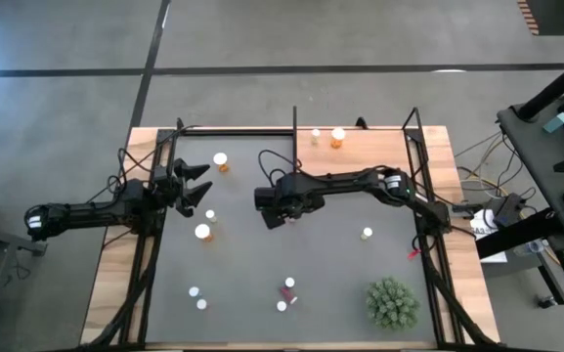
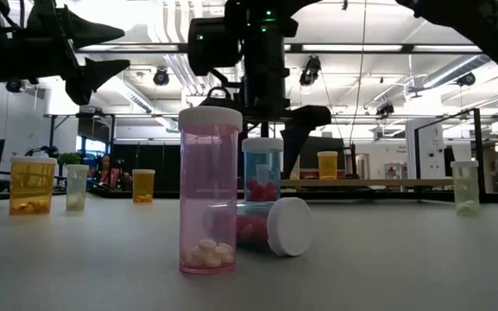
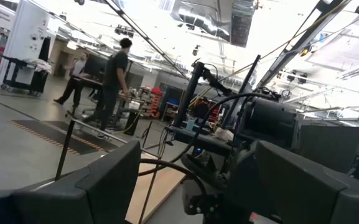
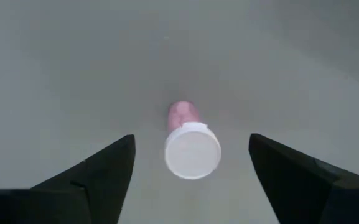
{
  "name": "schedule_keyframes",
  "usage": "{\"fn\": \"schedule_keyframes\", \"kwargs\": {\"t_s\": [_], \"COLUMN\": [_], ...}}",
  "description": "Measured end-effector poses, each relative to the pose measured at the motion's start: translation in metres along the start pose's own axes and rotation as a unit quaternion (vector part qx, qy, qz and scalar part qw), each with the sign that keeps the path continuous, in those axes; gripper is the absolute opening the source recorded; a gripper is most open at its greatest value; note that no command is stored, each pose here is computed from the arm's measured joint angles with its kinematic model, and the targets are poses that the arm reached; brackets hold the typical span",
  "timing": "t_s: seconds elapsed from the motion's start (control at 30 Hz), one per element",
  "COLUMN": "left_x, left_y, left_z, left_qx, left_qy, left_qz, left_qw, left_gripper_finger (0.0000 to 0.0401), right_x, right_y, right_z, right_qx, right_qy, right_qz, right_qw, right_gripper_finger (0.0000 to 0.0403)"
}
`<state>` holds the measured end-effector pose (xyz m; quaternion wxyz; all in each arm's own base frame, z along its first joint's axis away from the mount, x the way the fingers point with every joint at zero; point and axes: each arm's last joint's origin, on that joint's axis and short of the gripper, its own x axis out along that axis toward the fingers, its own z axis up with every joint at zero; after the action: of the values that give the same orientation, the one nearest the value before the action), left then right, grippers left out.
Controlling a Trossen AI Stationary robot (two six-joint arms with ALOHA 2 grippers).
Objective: Pick and place medicine bottles onto shelf by color
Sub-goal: Put the top pink medicine bottle on the shelf
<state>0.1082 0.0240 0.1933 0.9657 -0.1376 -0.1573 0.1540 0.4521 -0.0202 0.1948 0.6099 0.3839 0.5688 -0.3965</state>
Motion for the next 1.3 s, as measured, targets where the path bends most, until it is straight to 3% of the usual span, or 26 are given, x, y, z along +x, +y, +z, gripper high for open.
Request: {"fn": "schedule_keyframes", "kwargs": {"t_s": [0.63,1.0,1.3], "left_x": [0.0,0.0,0.0], "left_y": [0.0,0.0,0.0], "left_z": [0.0,0.0,0.0], "left_qx": [0.0,0.0,0.0], "left_qy": [0.0,0.0,0.0], "left_qz": [0.0,0.0,0.0], "left_qw": [1.0,1.0,1.0], "left_gripper_finger": [0.0302,0.0302,0.0302], "right_x": [0.006,-0.011,-0.064], "right_y": [-0.001,-0.011,-0.049], "right_z": [0.003,0.004,0.017], "right_qx": [0.003,0.003,0.003], "right_qy": [-0.006,0.001,-0.045], "right_qz": [0.006,-0.001,0.001], "right_qw": [1.0,1.0,0.999], "right_gripper_finger": [0.0102,0.0113,0.0105]}}
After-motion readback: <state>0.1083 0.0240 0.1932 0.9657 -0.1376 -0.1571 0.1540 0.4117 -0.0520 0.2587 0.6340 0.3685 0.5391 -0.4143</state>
